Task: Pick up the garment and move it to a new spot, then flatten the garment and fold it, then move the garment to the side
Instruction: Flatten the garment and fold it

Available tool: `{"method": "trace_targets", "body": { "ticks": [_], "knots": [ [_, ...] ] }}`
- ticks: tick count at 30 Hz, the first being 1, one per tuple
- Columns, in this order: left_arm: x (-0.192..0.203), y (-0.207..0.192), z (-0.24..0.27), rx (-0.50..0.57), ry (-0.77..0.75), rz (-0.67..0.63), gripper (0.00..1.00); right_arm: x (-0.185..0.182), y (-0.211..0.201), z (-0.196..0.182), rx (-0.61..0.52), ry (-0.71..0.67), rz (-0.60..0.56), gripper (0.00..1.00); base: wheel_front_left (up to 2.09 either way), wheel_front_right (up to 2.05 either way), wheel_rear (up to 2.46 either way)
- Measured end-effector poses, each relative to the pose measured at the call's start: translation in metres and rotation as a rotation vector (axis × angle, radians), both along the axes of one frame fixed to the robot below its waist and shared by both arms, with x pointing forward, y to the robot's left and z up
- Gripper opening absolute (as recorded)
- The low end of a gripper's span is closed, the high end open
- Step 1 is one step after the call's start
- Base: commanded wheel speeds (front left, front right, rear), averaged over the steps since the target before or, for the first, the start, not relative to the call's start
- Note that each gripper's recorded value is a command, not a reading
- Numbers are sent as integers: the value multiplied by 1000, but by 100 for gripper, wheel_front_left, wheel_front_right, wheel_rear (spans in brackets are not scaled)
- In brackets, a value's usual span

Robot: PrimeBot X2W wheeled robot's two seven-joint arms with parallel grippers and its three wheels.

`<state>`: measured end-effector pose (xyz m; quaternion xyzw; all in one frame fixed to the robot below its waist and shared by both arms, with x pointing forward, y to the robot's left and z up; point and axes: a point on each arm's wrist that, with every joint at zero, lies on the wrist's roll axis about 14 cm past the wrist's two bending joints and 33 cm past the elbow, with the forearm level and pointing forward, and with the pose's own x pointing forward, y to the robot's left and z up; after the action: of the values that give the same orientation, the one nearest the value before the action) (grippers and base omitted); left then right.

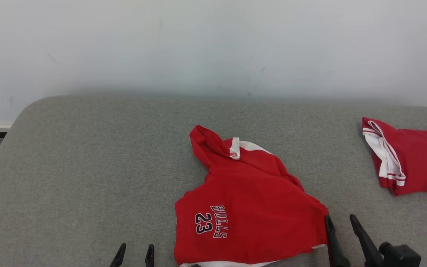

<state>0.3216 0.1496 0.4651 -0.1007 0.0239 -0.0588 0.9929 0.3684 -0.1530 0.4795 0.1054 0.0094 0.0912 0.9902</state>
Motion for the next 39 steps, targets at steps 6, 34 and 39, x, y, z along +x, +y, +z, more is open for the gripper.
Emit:
{"method": "trace_targets", "body": {
  "ticks": [6, 34, 39],
  "knots": [
    [-5, -11, -7, 11, 21, -44, 100, -31, -2, -30, -18, 90, -19, 100, 0, 0, 0],
    [-4, -52, -63, 61, 212, -254, 100, -45, -14, -40, -64, 120, -48, 100, 0, 0, 0],
    [2, -59, -66, 63, 224, -278, 100, -48, -12, -40, -47, 120, -60, 100, 0, 0, 0]
  ]
}}
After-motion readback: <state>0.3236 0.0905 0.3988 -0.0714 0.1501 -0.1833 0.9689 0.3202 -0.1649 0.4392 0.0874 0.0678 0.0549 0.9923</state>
